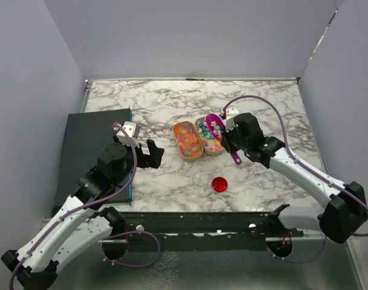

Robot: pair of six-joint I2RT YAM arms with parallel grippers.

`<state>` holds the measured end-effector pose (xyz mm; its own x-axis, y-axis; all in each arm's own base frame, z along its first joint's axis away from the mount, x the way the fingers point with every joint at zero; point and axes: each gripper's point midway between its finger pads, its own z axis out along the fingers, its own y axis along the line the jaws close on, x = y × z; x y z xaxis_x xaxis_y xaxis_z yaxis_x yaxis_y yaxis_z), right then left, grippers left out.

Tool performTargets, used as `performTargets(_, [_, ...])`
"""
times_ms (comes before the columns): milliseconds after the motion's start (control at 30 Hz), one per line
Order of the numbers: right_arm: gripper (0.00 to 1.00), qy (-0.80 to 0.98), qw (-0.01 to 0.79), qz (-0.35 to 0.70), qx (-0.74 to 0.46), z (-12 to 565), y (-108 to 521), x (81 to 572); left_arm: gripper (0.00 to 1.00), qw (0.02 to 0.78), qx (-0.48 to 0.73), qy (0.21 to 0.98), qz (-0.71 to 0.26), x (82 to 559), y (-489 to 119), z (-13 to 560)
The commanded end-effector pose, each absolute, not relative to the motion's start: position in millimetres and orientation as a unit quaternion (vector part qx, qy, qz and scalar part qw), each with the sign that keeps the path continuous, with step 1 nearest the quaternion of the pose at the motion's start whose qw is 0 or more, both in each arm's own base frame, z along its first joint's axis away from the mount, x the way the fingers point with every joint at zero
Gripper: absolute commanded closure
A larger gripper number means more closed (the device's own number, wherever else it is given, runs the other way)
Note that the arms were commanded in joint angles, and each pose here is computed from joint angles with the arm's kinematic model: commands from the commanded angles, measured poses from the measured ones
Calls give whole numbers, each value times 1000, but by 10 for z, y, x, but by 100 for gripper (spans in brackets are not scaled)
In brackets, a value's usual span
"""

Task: Pack the candies
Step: Scoop the fake candies from the storage box, then place the fake candies in the packing bottle.

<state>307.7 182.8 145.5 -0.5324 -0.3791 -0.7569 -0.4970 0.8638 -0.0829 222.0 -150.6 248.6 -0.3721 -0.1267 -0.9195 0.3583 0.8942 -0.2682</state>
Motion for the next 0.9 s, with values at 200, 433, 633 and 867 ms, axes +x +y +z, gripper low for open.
performTargets(200, [99, 822, 431, 140, -346, 2089, 1975, 2643, 1, 564, 78, 792, -223, 2209, -1512, 2516])
performTargets(433, [99, 804, 387, 139, -431, 2197, 1915, 2274, 1, 568, 81, 786, -231, 2175, -1515, 2563])
performTargets(633, [99, 787, 339, 141, -496, 2200, 1838, 1975, 1, 574, 80, 779, -238, 2149, -1504, 2614])
performTargets(867, [99, 761, 291, 135, -564, 2253, 1847, 1669, 1, 581, 79, 772, -245, 2118, -1491, 2670])
